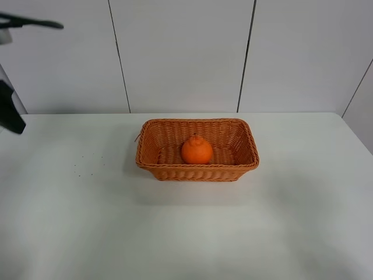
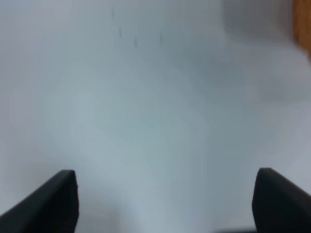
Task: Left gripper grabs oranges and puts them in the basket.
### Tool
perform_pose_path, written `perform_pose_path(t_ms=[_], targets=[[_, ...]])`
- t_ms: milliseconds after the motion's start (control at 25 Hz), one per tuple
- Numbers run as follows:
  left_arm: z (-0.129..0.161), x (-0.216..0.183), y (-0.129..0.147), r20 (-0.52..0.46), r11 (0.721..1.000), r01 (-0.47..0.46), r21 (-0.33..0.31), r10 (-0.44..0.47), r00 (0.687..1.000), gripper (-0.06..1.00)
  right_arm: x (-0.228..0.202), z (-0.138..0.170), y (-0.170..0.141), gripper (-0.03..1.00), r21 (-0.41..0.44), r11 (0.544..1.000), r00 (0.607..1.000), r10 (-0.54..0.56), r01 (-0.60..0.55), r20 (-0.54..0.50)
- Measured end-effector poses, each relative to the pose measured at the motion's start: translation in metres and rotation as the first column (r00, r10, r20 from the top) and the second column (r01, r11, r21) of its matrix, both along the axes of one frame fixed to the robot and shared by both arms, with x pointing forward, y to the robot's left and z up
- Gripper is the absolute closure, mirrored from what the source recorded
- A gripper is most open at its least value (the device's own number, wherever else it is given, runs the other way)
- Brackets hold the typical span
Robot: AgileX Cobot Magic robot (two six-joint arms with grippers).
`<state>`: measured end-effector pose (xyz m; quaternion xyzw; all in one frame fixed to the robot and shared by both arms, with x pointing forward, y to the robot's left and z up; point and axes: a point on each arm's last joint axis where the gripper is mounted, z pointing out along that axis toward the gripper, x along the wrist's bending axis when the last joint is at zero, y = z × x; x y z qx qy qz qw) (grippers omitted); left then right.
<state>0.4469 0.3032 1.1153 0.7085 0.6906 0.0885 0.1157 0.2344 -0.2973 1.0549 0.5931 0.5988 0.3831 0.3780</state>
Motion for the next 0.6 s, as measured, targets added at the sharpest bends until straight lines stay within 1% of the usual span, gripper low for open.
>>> perform_pose_path(t_ms=[160, 280, 440, 520, 600], targets=[[-0.036, -0.051, -0.002, -0.065, 1.0, -0.003, -0.002, 0.002, 0.998, 0.11, 0.0, 0.0, 0.0, 0.27, 0.0, 1.0, 1.0, 0.0, 0.0, 0.0], [-0.059, -0.084, -0.002, -0.034, 1.0, -0.006, -0.001, 0.006, 0.999, 0.11, 0.0, 0.0, 0.0, 0.27, 0.0, 1.0, 1.0, 0.0, 0.0, 0.0], [-0.085, -0.116, -0.003, 0.036, 1.0, -0.009, 0.005, 0.009, 0.999, 0.11, 0.0, 0.0, 0.0, 0.27, 0.0, 1.0, 1.0, 0.0, 0.0, 0.0], [-0.09, -0.13, -0.003, 0.081, 1.0, -0.02, 0.007, 0.02, 0.997, 0.11, 0.0, 0.0, 0.0, 0.27, 0.0, 1.0, 1.0, 0.0, 0.0, 0.0], [-0.088, -0.139, -0.003, 0.14, 0.999, -0.035, 0.007, 0.034, 0.99, 0.11, 0.0, 0.0, 0.0, 0.27, 0.0, 1.0, 1.0, 0.0, 0.0, 0.0]])
